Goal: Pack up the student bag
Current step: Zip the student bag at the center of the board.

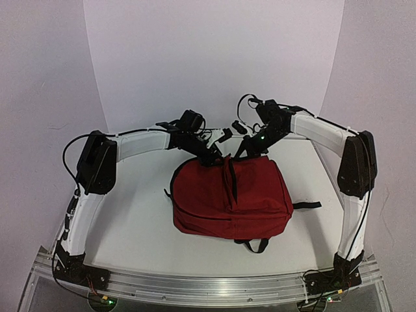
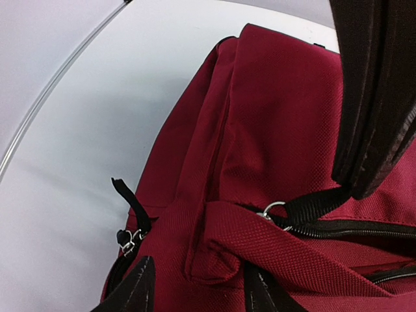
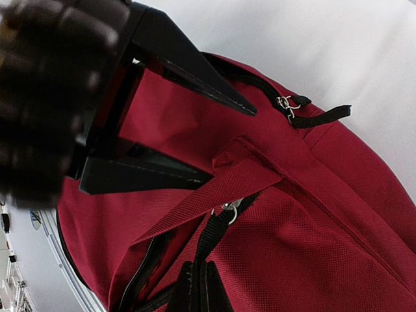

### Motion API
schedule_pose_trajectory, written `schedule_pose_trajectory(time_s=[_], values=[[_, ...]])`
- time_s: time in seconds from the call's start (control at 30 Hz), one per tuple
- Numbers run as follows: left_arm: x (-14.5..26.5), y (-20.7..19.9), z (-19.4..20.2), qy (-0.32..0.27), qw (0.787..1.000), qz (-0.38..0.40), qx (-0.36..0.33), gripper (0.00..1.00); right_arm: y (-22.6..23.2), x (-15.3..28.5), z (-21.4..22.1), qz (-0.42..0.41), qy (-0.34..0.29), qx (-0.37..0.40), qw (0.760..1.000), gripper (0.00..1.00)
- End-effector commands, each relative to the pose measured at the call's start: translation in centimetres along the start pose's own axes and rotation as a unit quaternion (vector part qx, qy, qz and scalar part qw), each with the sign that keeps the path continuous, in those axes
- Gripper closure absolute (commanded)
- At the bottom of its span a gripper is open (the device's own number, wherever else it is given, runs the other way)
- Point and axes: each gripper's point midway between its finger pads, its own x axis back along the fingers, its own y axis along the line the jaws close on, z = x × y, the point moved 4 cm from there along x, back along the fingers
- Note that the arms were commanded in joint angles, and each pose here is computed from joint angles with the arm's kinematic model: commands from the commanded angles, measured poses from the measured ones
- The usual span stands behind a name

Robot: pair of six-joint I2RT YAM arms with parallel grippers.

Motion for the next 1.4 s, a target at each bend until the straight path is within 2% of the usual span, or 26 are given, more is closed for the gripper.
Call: schedule_pose_trajectory(time_s=[0.0,0.37,0.47,0.57,0.77,1.13,1.37], values=[[0.4,-0.1,-2.5,-0.038,0.999,0.01,-0.035,0.58,1.2,2.0,-1.0,-0.002,-0.021,0.016,1.0,1.0],[-1.1,-1.7,-3.3,-0.05,0.997,0.037,-0.037,0.87,0.9,1.5,-1.2,-0.004,-0.02,0.012,1.0,1.0],[-1.1,-1.3,-3.4,-0.048,0.998,0.023,-0.028,0.99,1.0,1.6,-1.1,-0.002,-0.019,0.012,1.0,1.0],[-0.6,0.0,-3.0,-0.04,0.999,-0.012,-0.003,1.0,1.3,2.1,-0.4,-0.004,-0.014,0.012,1.0,1.0],[2.2,4.7,-2.9,-0.054,0.99,-0.09,0.093,1.0,2.1,2.5,2.4,-0.019,0.01,-0.002,1.0,1.0],[4.1,7.9,-2.3,-0.065,0.973,-0.146,0.169,1.0,4.2,2.8,5.9,-0.042,0.039,-0.012,0.998,1.0],[5.6,9.3,-1.3,-0.062,0.962,-0.177,0.198,1.0,6.9,3.5,8.7,-0.066,0.061,0.009,0.996,1.0]])
